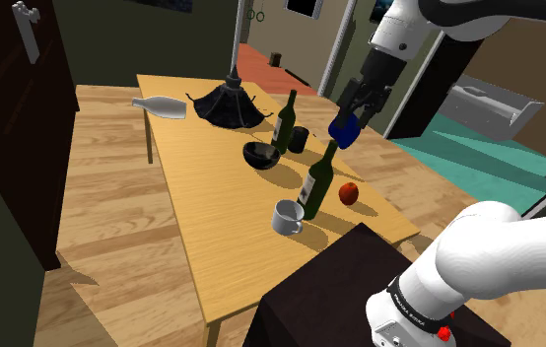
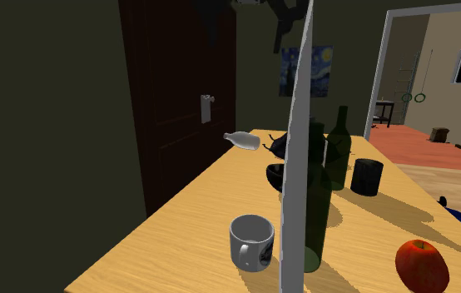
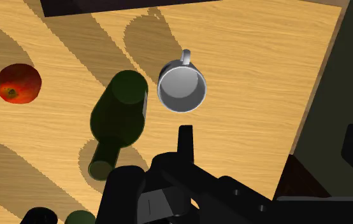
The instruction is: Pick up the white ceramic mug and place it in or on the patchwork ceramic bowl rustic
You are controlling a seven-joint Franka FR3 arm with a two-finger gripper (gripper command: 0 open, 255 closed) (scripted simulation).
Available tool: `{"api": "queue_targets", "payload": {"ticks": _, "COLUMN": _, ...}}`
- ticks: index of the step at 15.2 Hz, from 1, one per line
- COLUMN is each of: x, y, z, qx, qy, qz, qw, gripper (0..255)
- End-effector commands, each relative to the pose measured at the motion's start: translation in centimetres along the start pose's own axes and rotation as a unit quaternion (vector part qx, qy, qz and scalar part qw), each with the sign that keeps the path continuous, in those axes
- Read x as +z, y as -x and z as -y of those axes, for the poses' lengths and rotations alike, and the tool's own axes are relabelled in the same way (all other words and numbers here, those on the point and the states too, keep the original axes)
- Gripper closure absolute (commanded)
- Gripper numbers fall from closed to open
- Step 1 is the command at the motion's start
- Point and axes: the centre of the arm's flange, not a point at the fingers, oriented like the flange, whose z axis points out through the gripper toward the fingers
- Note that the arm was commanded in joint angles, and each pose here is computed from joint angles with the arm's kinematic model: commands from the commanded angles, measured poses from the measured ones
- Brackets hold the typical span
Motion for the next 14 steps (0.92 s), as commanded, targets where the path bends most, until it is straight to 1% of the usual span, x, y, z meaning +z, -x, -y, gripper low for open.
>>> {"api": "queue_targets", "payload": {"ticks": 1, "x": 0.0, "y": 0.0, "z": 0.0, "qx": 0.0, "qy": 0.0, "qz": 0.0, "qw": 1.0, "gripper": 0}}
{"api": "queue_targets", "payload": {"ticks": 14, "x": 16.8, "y": -3.7, "z": 1.5, "qx": -0.002, "qy": 0.037, "qz": 0.001, "qw": 0.9993, "gripper": 0}}
